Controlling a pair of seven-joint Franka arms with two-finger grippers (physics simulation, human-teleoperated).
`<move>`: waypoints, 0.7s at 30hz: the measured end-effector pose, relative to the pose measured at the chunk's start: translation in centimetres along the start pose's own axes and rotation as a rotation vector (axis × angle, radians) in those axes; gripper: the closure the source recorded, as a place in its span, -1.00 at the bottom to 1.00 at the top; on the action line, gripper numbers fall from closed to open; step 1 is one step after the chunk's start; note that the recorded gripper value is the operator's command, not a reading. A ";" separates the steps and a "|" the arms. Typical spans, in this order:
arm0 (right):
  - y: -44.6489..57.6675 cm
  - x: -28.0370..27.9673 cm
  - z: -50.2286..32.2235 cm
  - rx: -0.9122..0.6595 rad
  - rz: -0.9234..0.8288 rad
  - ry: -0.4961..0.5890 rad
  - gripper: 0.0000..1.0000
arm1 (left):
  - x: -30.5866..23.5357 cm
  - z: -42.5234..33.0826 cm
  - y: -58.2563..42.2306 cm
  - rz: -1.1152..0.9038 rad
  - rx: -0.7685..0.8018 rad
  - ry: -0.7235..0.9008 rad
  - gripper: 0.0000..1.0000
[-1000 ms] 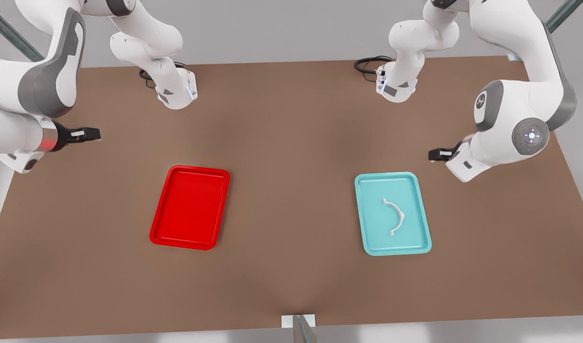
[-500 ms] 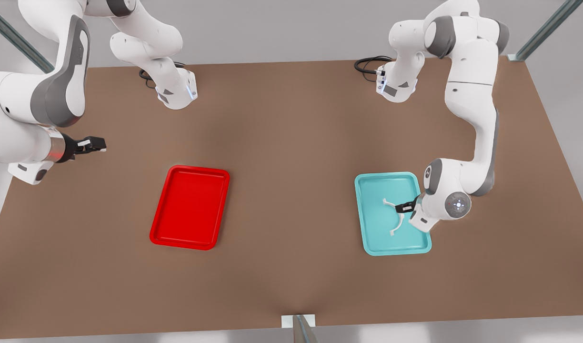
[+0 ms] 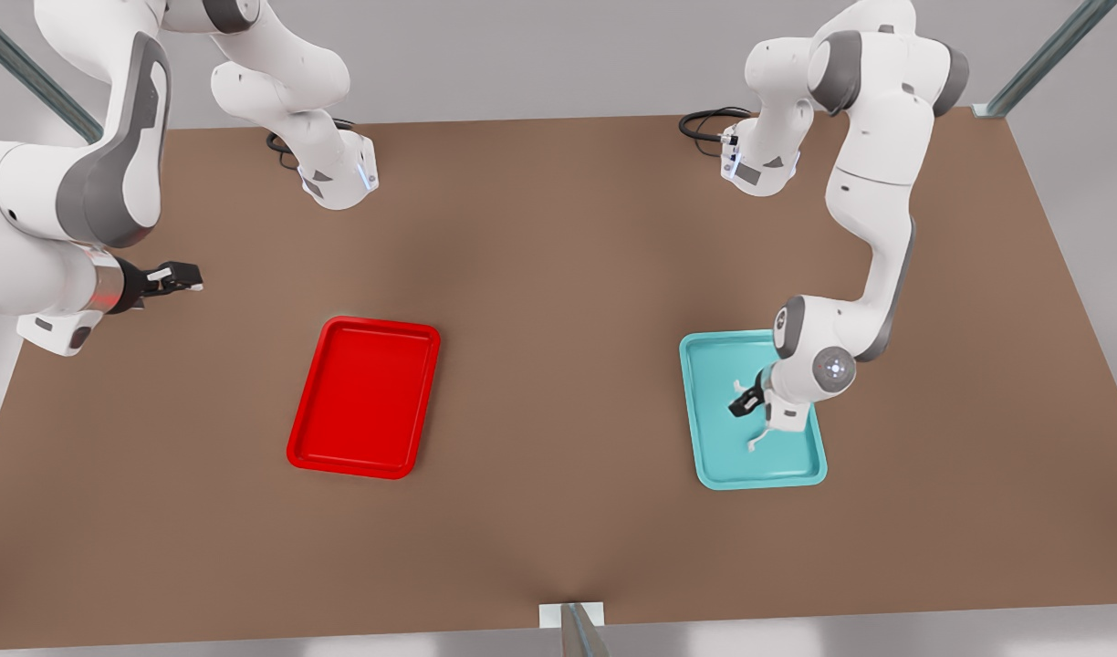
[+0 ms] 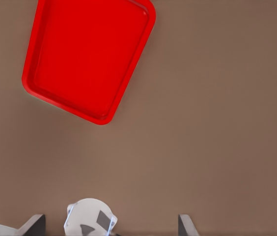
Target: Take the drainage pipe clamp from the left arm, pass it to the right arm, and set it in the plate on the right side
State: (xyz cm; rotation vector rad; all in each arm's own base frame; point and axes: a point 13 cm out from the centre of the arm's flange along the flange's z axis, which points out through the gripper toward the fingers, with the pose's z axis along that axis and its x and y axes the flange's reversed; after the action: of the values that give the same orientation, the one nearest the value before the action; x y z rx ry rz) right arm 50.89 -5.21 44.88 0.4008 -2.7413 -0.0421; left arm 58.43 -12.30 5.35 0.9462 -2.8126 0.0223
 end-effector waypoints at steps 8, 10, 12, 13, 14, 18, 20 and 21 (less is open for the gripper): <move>-0.1 0.1 0.3 -0.015 -0.007 0.004 -1.00 | -1.5 1.3 0.2 -0.146 0.019 -0.029 -0.36; 0.0 0.1 0.4 -0.016 -0.010 0.004 -1.00 | -1.6 1.5 0.1 -0.171 0.022 -0.033 -0.36; 0.0 0.1 0.4 -0.017 -0.012 0.005 -1.00 | -1.7 1.5 0.0 -0.195 0.025 -0.036 -0.13; -0.1 0.1 0.5 -0.020 -0.012 0.006 -1.00 | -1.7 1.5 0.0 -0.206 0.027 -0.037 -0.08; -0.2 0.1 0.5 -0.024 -0.011 0.006 -1.00 | -1.9 1.4 0.2 -0.220 0.029 -0.039 -0.05; -0.5 0.3 0.6 -0.033 -0.007 0.005 -1.00 | -2.2 1.2 0.3 -0.259 0.034 -0.042 -0.03; -0.4 0.3 0.7 -0.035 -0.009 0.005 -1.00 | -2.2 1.1 0.3 -0.274 0.033 -0.042 0.05; -0.3 0.3 0.7 -0.035 -0.010 0.005 -1.00 | -2.2 0.8 0.3 -0.281 0.033 -0.043 0.09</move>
State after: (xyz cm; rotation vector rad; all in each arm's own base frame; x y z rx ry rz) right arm 50.52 -5.63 44.33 0.4049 -2.7295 -0.0918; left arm 59.84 -10.75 4.25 1.3552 -2.6974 0.0122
